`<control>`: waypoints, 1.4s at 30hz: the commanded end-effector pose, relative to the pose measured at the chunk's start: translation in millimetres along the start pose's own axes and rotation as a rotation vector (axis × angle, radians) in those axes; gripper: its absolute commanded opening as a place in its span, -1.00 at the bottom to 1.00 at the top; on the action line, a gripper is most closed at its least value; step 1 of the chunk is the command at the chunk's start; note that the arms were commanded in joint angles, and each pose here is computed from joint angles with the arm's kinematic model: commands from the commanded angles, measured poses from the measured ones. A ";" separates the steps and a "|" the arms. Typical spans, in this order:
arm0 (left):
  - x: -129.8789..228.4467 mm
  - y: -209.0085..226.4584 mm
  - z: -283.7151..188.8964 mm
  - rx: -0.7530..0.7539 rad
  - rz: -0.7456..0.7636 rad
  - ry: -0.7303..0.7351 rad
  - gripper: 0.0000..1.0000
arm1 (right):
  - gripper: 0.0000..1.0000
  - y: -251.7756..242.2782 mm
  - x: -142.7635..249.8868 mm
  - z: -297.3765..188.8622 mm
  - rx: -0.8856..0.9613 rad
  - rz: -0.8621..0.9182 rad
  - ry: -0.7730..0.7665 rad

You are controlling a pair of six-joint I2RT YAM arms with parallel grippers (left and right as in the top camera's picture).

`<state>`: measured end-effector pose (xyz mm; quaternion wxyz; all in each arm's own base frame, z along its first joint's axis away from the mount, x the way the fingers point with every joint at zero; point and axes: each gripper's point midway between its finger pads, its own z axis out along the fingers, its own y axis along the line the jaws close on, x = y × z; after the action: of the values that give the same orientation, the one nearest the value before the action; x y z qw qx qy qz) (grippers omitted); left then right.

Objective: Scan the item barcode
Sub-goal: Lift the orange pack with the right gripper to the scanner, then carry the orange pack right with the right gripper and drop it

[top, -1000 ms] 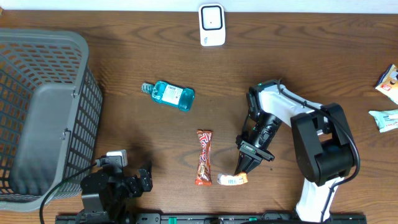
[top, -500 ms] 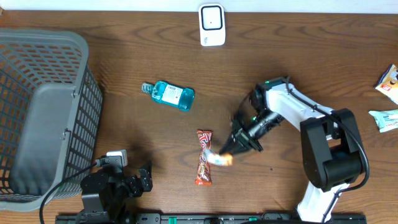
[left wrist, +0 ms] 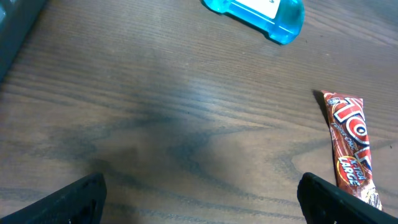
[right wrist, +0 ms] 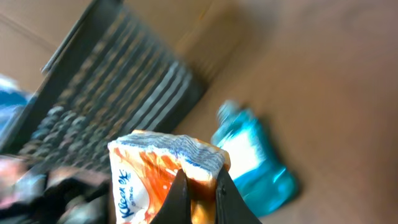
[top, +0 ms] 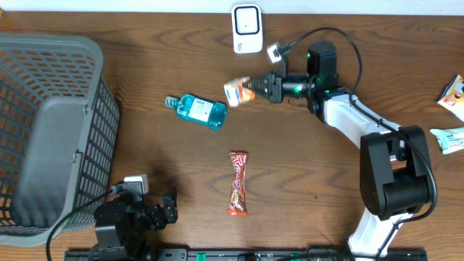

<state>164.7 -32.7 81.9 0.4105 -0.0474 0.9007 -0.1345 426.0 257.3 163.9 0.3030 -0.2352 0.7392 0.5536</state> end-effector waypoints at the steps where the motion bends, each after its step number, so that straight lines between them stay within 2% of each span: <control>1: 1.1 0.0 -0.7 -0.001 0.008 0.003 0.96 | -0.98 -32.0 -43.9 -3.6 0.278 -0.178 -0.171; 6: 1.2 0.0 -0.7 -0.001 0.007 0.003 0.96 | -0.98 -65.3 -84.3 -17.2 0.633 -0.300 -0.366; 12: 1.1 0.0 -0.7 -0.001 0.008 0.003 0.96 | -0.97 -48.6 -121.1 -17.1 0.651 -0.477 -0.565; 17: 1.2 0.0 -0.7 -0.001 0.007 0.003 0.96 | -0.98 -72.4 -137.9 -27.8 0.740 -0.499 -0.696; 24: 1.2 0.0 -0.7 -0.001 0.007 0.003 0.96 | -0.98 -108.5 -166.6 -4.1 0.723 -0.527 -0.751; 29: 1.2 0.0 -0.7 -0.001 0.007 0.003 0.96 | -0.98 -153.3 -179.5 23.9 0.733 -0.515 -0.734; 35: 1.2 0.0 -0.7 -0.001 0.007 0.003 0.96 | -0.98 -193.5 -167.1 43.8 0.754 -0.484 -0.687; 42: 1.2 0.0 -0.7 -0.001 0.007 0.003 0.96 | -0.98 -200.8 -161.3 45.3 0.759 -0.473 -0.666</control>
<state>164.6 -32.7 81.9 0.4105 -0.0472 0.9007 -0.1344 680.6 252.2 120.4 0.6873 -0.0827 0.6884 0.2167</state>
